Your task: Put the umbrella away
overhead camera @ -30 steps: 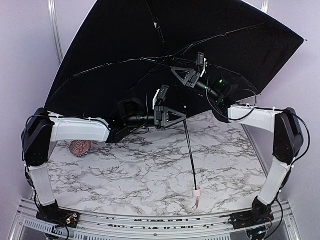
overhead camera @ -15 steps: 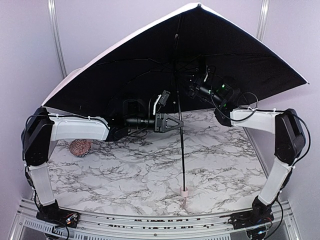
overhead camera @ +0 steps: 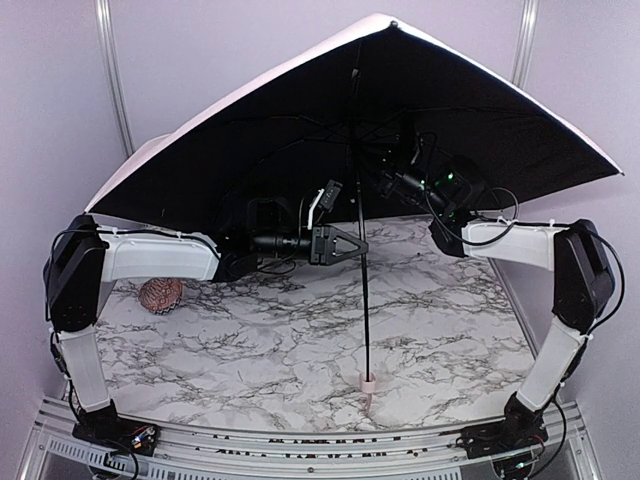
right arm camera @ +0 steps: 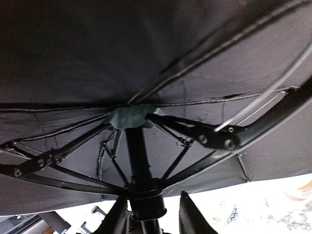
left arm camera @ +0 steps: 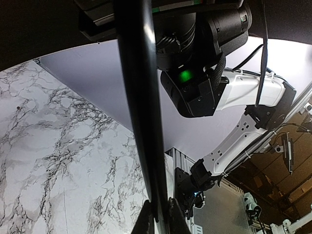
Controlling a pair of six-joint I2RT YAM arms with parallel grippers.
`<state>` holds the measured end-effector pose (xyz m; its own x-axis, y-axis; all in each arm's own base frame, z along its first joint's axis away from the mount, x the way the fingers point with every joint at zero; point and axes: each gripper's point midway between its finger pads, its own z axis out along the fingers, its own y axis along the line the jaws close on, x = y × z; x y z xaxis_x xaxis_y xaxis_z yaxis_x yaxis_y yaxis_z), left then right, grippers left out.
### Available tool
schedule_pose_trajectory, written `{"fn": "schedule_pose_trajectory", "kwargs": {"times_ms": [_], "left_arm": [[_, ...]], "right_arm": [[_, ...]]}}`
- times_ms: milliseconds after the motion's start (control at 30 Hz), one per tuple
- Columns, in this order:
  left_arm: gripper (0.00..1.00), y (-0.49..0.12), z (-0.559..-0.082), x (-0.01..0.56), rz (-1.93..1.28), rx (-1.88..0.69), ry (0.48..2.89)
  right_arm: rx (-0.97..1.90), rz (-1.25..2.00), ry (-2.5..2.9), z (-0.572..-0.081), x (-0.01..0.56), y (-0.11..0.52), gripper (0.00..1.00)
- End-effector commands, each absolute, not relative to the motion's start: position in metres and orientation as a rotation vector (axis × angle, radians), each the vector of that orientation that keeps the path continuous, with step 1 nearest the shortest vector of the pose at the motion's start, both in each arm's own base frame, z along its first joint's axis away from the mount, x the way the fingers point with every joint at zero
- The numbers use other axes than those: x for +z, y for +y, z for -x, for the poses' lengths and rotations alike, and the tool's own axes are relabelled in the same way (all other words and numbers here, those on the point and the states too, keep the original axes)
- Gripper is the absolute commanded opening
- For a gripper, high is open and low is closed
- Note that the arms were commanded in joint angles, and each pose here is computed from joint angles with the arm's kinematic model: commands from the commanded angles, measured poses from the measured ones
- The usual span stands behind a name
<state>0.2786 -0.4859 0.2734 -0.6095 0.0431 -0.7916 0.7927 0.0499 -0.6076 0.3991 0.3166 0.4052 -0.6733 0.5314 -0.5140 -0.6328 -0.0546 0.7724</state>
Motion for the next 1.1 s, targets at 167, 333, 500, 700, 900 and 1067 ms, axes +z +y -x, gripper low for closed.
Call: {"fn": "schedule_pose_trajectory", "kwargs": {"times_ms": [167, 333, 500, 700, 900, 1067], "left_arm": [[0.00, -0.4926, -0.2783, 0.3088, -0.880, -1.650, 1.605], [0.00, -0.4932, -0.2796, 0.3087, -0.881, -1.648, 1.601], [0.00, -0.4939, -0.2785, 0.3049, -0.884, -1.660, 1.615], [0.00, -0.4927, -0.2758, 0.3085, -0.895, -1.659, 1.601], [0.00, -0.4919, -0.2739, 0.3087, -0.901, -1.663, 1.600], [0.00, -0.4899, -0.2767, 0.3127, -0.882, -1.651, 1.596]], "right_arm": [[1.850, 0.102, 1.356, -0.3912, 0.4132, 0.3164, 0.46], [1.841, 0.103, 1.355, -0.3907, 0.4125, 0.3159, 0.46], [1.814, 0.109, 1.338, -0.3932, 0.4175, 0.3145, 0.39], [1.821, 0.103, 1.333, -0.3956, 0.4170, 0.3153, 0.05], [1.817, 0.088, 1.335, -0.3973, 0.4152, 0.3129, 0.00], [1.805, 0.089, 1.340, -0.3976, 0.4158, 0.3125, 0.00]]}}
